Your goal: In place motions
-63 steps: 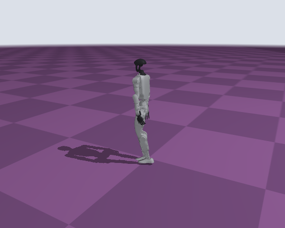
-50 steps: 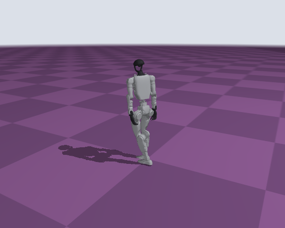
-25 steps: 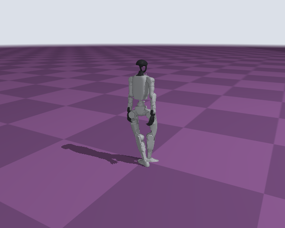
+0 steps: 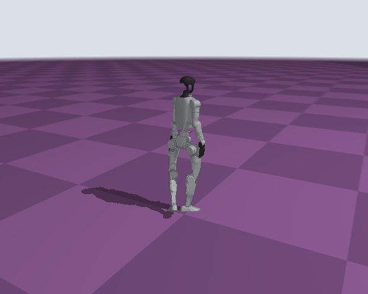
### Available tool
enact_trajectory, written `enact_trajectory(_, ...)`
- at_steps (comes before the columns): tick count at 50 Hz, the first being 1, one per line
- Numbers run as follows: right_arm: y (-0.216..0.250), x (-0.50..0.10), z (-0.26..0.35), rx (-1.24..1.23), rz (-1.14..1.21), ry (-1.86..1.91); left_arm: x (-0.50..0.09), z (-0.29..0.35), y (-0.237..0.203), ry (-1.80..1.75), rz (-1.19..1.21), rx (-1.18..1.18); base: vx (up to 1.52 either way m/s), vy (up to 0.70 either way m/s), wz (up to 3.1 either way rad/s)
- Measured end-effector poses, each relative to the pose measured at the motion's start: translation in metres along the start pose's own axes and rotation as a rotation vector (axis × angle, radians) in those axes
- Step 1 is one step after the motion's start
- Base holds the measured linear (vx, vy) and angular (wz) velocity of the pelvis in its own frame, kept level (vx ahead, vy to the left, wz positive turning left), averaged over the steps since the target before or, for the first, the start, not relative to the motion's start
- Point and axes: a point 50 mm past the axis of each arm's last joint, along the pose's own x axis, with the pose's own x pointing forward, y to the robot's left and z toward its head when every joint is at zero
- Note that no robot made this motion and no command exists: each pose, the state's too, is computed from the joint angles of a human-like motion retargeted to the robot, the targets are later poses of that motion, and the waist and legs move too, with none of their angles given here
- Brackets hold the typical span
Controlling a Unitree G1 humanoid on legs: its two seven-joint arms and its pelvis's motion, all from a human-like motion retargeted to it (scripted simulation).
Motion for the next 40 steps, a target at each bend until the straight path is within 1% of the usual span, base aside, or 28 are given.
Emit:
enact_trajectory(3, 0.002, 0.001, 0.012, -0.060, 0.014, -0.028, 0.000, -0.013, 0.006, 0.035, 0.038, -0.047, 0.33, 0.00, -2.00)
enact_trajectory(7, -0.004, 0.000, 0.021, -0.124, -0.004, -0.018, 0.001, -0.016, 0.001, 0.042, 0.035, -0.126, 0.08, 0.21, -1.58)
enact_trajectory(12, -0.009, 0.000, 0.017, -0.107, -0.020, 0.013, 0.001, -0.008, -0.006, 0.022, 0.009, -0.172, 0.10, 0.22, -1.68)
enact_trajectory(18, -0.016, -0.003, -0.017, -0.034, -0.043, 0.135, 0.002, -0.004, -0.014, 0.021, -0.001, -0.126, 0.16, 0.26, -1.46)
enact_trajectory(23, -0.019, -0.012, -0.065, 0.034, -0.059, 0.315, 0.003, -0.012, -0.016, 0.043, 0.003, -0.098, 0.24, 0.18, -1.65)
enact_trajectory(25, -0.016, -0.017, -0.086, 0.068, -0.064, 0.396, 0.003, -0.017, -0.014, 0.071, -0.001, -0.075, 0.17, 0.20, 0.64)
enact_trajectory(29, -0.013, -0.023, -0.106, 0.232, -0.126, 0.425, 0.000, 0.000, -0.003, 0.032, 0.019, -0.012, -0.01, 0.18, 0.11)
enact_trajectory(32, -0.007, -0.028, -0.123, 0.342, -0.117, 0.459, -0.003, 0.014, 0.007, -0.010, 0.038, 0.038, 0.08, 0.16, -0.58)
enact_trajectory(35, 0.001, -0.031, -0.133, 0.386, -0.109, 0.495, -0.005, 0.024, 0.013, -0.049, 0.065, 0.044, 0.04, 0.10, -0.25)
enact_trajectory(40, 0.008, -0.026, -0.127, 0.346, -0.074, 0.467, -0.008, 0.039, 0.013, -0.105, 0.047, 0.007, -0.02, 0.08, -0.10)
